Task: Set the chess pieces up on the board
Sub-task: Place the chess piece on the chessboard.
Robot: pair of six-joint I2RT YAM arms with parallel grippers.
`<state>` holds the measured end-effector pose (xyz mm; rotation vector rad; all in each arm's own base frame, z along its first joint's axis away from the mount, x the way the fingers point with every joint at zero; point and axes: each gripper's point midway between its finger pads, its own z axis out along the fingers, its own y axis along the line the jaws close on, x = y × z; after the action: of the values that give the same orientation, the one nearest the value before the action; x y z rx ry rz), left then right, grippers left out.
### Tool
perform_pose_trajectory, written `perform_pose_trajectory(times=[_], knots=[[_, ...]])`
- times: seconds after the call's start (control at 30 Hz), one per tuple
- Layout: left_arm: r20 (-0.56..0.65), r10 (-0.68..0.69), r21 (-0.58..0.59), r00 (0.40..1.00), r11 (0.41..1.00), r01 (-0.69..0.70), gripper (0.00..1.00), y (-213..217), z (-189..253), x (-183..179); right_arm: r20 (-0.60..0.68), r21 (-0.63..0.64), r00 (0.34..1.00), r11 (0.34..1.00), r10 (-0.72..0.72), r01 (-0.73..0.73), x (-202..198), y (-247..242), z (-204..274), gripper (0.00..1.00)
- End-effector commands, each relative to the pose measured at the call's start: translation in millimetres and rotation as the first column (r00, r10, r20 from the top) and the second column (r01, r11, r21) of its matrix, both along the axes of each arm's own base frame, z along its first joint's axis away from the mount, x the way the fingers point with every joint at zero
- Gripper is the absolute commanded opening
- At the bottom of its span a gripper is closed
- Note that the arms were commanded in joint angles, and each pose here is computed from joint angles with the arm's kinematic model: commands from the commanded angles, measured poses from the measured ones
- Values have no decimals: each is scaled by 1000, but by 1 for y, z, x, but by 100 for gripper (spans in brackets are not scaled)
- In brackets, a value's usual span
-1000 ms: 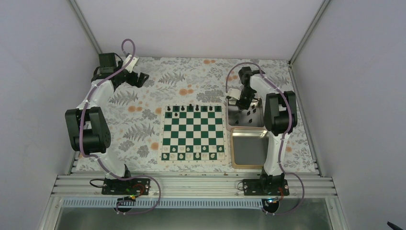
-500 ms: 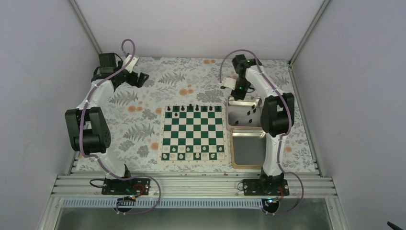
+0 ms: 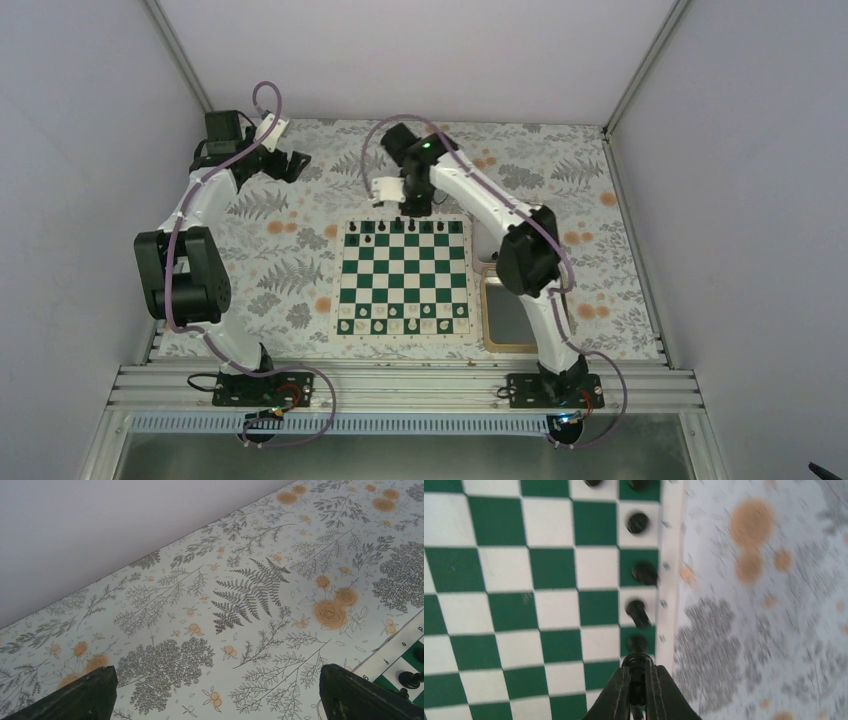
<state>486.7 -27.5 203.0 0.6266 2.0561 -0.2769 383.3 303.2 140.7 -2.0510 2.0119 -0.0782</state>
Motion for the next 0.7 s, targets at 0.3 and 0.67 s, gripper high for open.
perform_pose_trajectory(times=[0.3, 0.67], knots=[[52, -18, -6, 998, 1000, 19, 100, -3, 14, -7, -94, -29, 964, 967, 250, -254, -36, 81, -80, 8], [48, -20, -12, 999, 1000, 20, 100, -2, 10, -7, -97, -18, 959, 963, 267, -270, -31, 85, -95, 9]])
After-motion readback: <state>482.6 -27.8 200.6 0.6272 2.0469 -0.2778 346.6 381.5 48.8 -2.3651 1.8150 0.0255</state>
